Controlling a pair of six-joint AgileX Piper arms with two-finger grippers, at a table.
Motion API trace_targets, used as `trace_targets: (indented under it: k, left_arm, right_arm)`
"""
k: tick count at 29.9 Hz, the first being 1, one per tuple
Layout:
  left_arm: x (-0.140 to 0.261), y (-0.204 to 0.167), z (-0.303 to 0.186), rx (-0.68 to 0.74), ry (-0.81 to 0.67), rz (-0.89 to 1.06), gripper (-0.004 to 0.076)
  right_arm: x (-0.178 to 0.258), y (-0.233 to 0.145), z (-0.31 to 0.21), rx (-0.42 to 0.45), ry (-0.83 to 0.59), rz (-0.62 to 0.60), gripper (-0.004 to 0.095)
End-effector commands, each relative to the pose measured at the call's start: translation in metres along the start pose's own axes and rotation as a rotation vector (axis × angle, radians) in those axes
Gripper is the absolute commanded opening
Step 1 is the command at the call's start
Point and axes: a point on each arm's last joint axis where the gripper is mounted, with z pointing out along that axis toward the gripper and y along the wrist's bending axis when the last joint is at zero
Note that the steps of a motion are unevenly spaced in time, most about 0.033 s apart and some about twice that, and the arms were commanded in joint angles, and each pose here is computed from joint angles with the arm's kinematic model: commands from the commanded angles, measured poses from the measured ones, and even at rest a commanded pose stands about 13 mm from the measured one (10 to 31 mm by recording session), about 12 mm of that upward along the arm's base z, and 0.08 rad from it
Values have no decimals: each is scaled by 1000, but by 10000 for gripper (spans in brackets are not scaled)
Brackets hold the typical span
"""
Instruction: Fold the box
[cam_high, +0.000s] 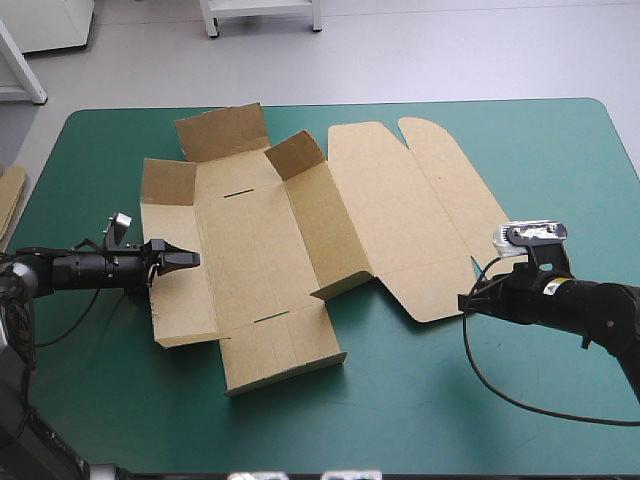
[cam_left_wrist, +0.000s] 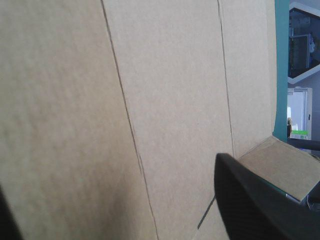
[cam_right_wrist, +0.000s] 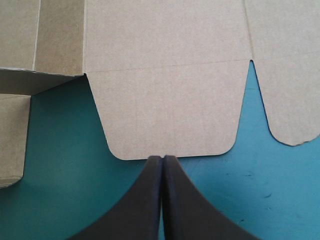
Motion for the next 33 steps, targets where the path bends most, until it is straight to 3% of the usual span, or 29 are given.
trace_targets:
  k: [1,9,15,18,27,33]
  left_arm:
    - [2,-17,-1,90,38,27,410]
    - [2,-20,-2,93,28,28,138]
    - [-2,-23,-5,90,18,39,104]
    - [-4,-29,-8,99,-12,43,-8]
    - [-26,-64,-25,73,-74,114,-9]
    - [-46,-120,-20,-181,46,312,-9]
  right_arm:
    - [-12,2,-10,-4,-79,11,-13]
    - [-11,2,-10,-5,-75,11,-13]
    - [-11,2,-10,-6,-71,11,-13]
    - [-11,2,-10,-7,-69,10,-13]
    - [-11,2,-10,-4,-72,9,-13]
    - [-12,1,-9,-1,-81,10,-13]
